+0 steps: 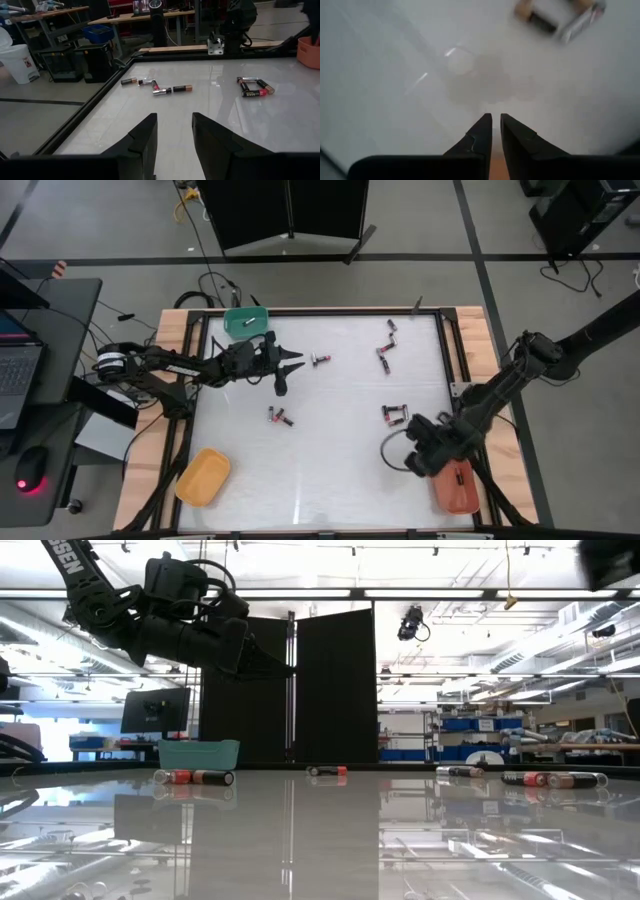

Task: Sort batteries
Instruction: Put the middle right gold battery to the left of the red battery into the orange bin

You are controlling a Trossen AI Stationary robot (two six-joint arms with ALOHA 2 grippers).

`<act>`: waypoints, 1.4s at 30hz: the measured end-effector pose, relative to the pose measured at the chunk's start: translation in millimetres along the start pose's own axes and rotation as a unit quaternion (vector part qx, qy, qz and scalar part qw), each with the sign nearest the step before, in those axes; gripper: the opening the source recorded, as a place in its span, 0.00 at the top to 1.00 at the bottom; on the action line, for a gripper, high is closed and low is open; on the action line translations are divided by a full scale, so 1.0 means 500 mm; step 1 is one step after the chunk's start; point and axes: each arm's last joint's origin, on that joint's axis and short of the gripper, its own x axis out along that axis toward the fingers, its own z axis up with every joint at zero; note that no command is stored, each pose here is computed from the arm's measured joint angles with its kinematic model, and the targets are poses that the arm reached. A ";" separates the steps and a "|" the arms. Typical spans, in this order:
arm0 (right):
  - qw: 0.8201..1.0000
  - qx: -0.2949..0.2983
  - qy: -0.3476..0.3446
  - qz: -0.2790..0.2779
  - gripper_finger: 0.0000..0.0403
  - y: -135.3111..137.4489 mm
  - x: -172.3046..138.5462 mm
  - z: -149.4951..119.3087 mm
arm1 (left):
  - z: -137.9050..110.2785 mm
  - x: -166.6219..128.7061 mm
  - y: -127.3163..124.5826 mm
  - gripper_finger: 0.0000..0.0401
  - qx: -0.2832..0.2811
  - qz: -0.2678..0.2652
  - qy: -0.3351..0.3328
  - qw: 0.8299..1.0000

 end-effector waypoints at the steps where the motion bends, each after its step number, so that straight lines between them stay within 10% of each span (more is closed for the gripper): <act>1: 1.000 -0.006 -0.006 0.000 0.88 -0.002 0.004 0.014 | 0.000 0.000 0.000 0.67 0.000 0.000 0.000 1.000; 19: 0.957 -0.287 -0.028 -0.021 0.60 -0.069 0.076 0.155 | -0.002 0.000 0.000 0.67 0.000 -0.001 0.004 1.000; 42: 0.950 -0.311 -0.033 0.012 0.57 -0.099 0.157 0.136 | -0.006 0.000 -0.001 0.67 -0.002 -0.002 0.016 1.000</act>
